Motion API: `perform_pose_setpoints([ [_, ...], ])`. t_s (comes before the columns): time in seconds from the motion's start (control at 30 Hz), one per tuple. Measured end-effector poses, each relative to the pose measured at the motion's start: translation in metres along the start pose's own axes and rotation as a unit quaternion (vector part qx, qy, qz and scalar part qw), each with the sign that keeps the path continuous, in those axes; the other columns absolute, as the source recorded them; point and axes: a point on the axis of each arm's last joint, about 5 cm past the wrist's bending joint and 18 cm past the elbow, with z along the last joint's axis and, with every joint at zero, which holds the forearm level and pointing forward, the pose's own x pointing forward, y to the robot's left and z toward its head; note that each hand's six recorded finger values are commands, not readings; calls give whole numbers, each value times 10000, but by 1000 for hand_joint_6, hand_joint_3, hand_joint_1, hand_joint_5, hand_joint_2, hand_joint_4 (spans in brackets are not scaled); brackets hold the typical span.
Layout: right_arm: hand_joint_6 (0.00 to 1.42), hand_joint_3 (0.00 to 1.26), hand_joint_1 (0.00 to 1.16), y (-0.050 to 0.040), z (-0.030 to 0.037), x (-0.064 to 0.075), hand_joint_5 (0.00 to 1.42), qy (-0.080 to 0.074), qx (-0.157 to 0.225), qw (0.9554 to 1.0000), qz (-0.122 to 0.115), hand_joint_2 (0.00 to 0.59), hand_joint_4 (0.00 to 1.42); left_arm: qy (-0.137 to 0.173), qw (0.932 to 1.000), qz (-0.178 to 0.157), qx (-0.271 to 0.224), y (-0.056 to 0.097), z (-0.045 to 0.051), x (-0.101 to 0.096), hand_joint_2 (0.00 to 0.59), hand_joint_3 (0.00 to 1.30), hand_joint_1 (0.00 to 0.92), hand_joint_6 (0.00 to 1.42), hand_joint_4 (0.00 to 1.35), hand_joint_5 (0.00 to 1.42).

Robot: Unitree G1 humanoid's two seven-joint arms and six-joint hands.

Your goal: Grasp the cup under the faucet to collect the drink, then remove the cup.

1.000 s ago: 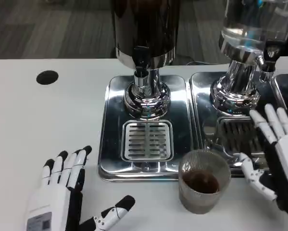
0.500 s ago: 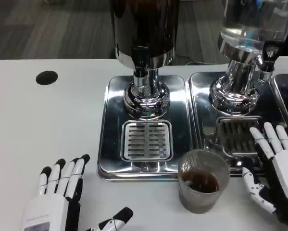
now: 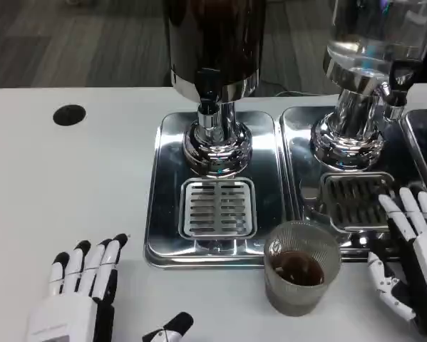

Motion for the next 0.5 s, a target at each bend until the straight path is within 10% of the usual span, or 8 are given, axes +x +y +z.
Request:
perform_pose_setpoints([
  [0.5, 50, 174, 133, -10, 21, -19, 0, -106, 45, 9999, 5, 566, 52, 117, 9998, 67, -111, -48, 65, -50, 82, 99, 0, 0, 0, 30],
])
